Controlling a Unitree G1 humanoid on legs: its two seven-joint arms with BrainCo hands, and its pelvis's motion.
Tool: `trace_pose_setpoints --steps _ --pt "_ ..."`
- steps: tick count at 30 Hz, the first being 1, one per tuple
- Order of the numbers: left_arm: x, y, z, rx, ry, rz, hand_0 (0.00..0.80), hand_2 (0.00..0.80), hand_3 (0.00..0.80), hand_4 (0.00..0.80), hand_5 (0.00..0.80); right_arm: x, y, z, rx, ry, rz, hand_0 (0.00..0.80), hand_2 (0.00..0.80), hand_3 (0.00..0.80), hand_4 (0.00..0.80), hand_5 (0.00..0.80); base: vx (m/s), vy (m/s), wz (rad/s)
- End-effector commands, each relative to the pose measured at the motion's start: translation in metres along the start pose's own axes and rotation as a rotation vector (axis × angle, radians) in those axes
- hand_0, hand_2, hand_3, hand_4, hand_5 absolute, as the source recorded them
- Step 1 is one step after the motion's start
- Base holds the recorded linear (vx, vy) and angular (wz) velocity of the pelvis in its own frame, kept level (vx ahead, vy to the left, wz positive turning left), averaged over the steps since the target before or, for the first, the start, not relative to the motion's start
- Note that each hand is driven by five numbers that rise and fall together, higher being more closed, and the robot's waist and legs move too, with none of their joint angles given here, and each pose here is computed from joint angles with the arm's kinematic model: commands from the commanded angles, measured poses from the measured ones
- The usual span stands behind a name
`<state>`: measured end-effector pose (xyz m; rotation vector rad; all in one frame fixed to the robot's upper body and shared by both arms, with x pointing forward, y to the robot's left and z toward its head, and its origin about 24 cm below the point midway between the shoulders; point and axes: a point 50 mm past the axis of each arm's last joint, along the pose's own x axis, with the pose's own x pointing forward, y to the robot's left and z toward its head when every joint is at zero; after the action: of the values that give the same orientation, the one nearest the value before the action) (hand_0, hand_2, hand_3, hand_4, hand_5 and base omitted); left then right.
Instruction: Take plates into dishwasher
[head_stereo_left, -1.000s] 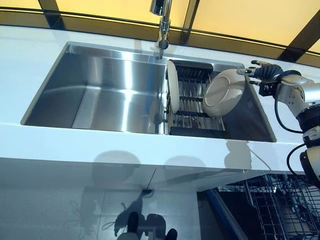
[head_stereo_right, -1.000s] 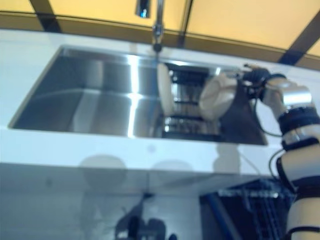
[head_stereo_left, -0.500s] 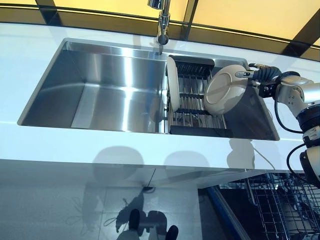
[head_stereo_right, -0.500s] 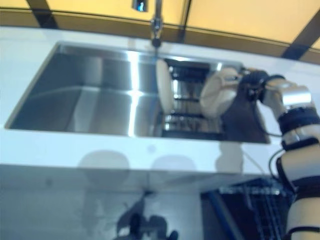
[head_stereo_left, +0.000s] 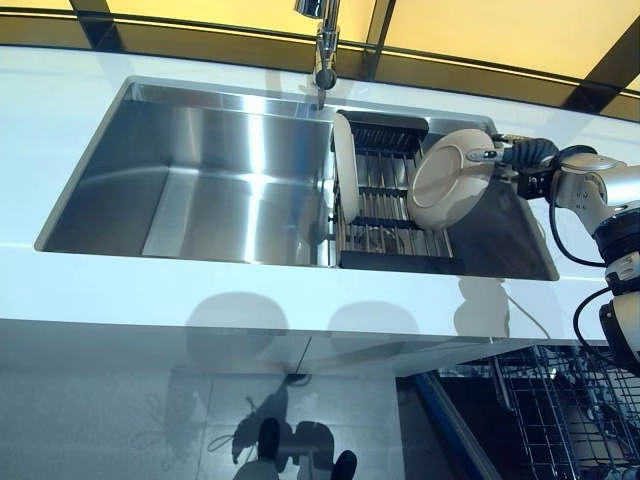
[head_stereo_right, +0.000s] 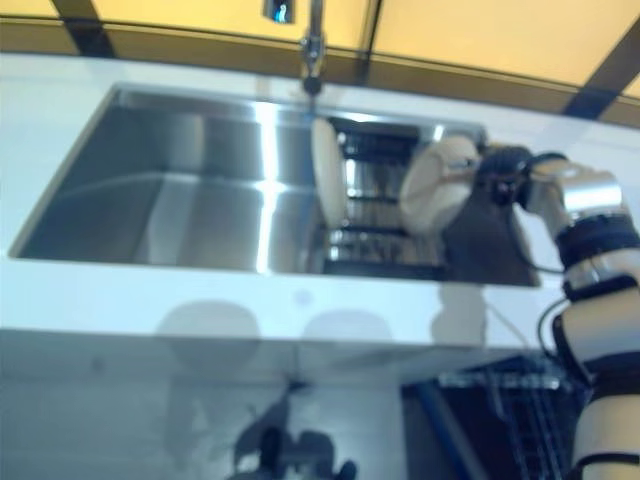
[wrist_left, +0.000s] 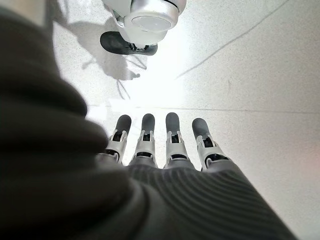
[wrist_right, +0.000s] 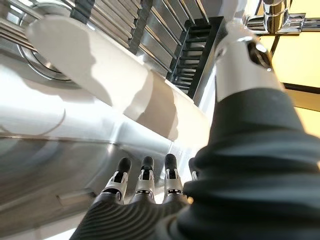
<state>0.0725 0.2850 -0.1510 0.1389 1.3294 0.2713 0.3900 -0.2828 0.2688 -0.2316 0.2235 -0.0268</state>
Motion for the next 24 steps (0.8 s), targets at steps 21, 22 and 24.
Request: trace_pose_setpoints --steps 21,22,24 --pt "0.000 -0.002 -0.008 0.024 0.045 -0.020 0.000 0.000 0.000 0.000 0.000 0.004 0.010 -0.001 -0.106 0.049 0.041 0.000 0.000 0.000 0.000 0.000 0.000 0.000 0.00" --pt "0.000 -0.002 -0.008 0.023 0.046 -0.020 0.000 0.000 0.000 0.000 0.000 0.004 0.010 -0.001 -0.107 0.049 0.041 0.000 0.000 0.000 0.000 0.000 0.034 -0.004 0.00" --pt "0.000 -0.002 -0.009 0.018 0.049 -0.018 0.000 0.000 0.000 0.000 0.000 0.005 0.014 0.001 -0.114 0.048 0.047 0.000 0.000 0.000 0.000 0.000 0.000 0.000 0.00"
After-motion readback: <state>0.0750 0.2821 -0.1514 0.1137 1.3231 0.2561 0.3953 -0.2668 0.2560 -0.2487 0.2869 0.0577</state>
